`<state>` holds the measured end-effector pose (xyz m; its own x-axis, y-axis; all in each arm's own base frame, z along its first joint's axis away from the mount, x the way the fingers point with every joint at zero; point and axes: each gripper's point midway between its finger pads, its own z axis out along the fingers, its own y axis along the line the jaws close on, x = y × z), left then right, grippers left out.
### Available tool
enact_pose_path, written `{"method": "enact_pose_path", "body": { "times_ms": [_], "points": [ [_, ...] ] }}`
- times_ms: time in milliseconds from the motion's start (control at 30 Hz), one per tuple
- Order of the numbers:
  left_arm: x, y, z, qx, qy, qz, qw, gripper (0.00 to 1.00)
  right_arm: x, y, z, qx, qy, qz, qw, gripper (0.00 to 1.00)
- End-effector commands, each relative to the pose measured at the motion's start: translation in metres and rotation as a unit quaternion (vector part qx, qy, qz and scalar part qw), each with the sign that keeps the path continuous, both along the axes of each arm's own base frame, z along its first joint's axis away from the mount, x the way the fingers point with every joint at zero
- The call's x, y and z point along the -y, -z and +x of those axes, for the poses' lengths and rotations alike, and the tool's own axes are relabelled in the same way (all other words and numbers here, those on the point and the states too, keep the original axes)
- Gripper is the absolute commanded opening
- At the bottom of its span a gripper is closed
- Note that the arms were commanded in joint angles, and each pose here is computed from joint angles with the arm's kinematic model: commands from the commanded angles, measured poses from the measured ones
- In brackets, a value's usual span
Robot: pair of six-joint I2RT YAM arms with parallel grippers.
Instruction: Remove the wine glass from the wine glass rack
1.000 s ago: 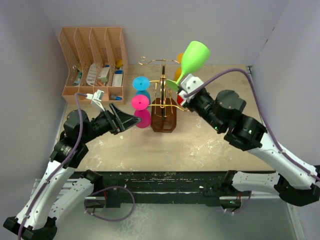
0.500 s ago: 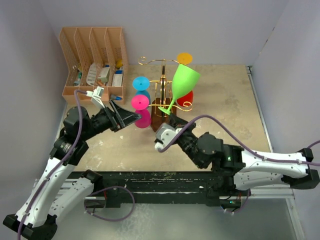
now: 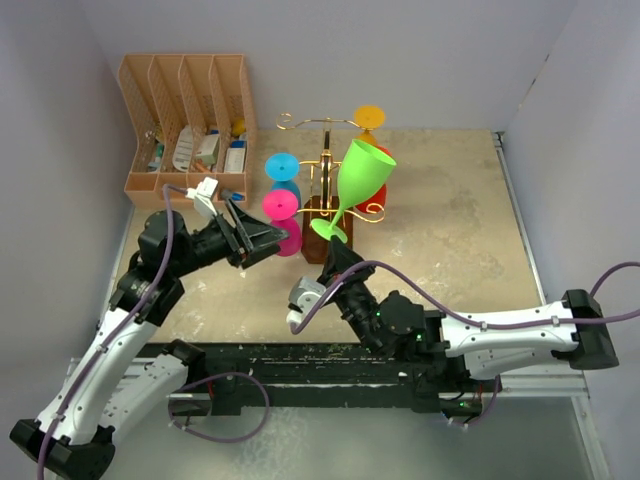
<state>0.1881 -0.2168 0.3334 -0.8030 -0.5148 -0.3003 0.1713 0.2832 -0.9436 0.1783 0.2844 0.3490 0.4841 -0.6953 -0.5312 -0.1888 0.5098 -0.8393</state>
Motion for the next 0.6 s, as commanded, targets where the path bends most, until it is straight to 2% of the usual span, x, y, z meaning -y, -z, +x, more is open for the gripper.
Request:
{"method": "enact_pose_path", "body": {
  "times_ms": [0,567],
  "points": [
    [0.005,-0.007,-0.002,-0.016,0.010,-0.030,0.999,0.77,0.001,-0.026,-0.003,0.016,-0.003,0.067,0.998,0.00],
    [0.011,-0.009,0.006,-0.034,0.013,-0.048,0.998,0.76,-0.032,-0.012,-0.013,0.005,-0.043,0.052,0.998,0.00]
  ]
}}
